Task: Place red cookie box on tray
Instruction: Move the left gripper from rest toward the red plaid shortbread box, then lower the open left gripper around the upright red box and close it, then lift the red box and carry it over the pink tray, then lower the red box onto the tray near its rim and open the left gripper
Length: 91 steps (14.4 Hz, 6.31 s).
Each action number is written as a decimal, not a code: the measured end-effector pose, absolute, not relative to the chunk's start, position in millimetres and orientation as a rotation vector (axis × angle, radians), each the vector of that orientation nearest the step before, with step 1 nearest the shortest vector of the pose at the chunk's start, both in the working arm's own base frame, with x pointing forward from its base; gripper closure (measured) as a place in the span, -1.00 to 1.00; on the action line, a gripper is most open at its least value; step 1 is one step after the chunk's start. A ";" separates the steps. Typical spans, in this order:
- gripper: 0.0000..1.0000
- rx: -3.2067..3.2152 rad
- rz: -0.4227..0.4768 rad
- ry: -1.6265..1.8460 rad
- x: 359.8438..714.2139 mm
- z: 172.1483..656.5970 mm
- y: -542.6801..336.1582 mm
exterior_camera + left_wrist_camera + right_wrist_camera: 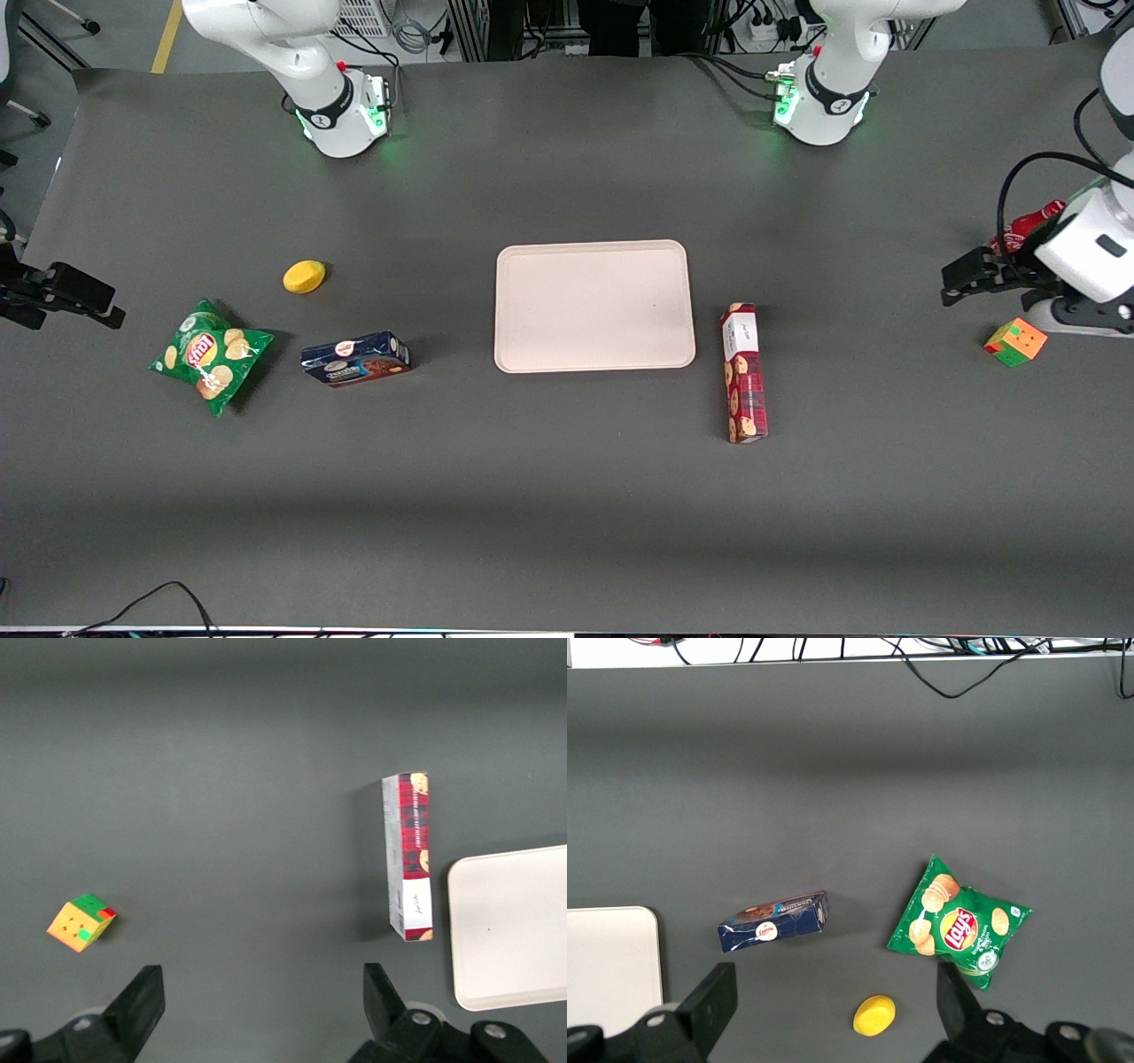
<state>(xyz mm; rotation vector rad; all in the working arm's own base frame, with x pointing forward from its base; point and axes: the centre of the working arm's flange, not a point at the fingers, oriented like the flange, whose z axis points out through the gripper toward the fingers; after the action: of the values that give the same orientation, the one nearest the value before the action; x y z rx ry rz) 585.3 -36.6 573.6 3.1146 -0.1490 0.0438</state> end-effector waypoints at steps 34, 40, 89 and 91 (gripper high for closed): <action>-1.00 3.057 -0.108 -0.030 569.3 280.7 -213.1; -1.00 3.061 -0.079 -0.056 571.9 240.4 -219.4; 0.44 3.077 -0.036 0.131 428.3 249.1 -384.8; 0.44 3.097 -0.035 0.095 419.2 238.5 -380.3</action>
<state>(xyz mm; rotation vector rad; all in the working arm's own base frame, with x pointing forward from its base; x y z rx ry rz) 419.2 -380.3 238.5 3.0970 0.0953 -0.0355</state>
